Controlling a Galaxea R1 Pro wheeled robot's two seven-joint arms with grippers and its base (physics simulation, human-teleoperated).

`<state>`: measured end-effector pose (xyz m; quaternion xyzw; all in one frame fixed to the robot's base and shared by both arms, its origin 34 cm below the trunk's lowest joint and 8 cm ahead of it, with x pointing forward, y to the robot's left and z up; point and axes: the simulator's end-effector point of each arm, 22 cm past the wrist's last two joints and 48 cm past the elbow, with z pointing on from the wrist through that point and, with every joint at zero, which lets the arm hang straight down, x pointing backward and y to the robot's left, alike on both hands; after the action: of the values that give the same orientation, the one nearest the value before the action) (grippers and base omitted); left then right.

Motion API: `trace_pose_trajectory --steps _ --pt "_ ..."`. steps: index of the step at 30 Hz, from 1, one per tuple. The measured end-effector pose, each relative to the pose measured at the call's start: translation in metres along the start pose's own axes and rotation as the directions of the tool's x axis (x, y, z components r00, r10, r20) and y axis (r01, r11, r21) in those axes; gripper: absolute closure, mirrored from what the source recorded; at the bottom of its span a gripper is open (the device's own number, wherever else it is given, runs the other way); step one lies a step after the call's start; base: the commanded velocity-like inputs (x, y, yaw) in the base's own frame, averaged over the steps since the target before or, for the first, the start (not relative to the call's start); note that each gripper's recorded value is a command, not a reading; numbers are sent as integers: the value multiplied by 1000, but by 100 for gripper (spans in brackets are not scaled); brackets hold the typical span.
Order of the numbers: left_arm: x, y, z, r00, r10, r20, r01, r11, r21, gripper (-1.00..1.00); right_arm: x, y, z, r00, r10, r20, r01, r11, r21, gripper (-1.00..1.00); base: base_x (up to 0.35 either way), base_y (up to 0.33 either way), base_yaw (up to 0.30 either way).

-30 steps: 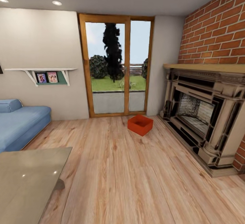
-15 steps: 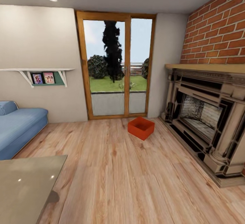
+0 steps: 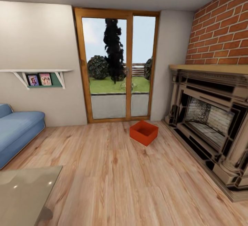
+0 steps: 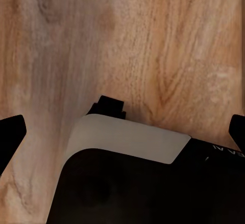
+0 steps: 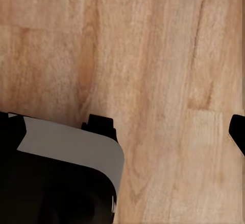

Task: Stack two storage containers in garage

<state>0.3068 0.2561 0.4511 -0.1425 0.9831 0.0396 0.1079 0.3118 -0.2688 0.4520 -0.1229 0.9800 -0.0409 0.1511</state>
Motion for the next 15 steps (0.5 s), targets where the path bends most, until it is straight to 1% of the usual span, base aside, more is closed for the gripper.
trace_pose_trajectory --steps 15 --pt "1 0 0 1000 0 -1 0 1000 0 -100 0 -2 0 1000 -1 0 1 1000 2 -100 326 0 0"
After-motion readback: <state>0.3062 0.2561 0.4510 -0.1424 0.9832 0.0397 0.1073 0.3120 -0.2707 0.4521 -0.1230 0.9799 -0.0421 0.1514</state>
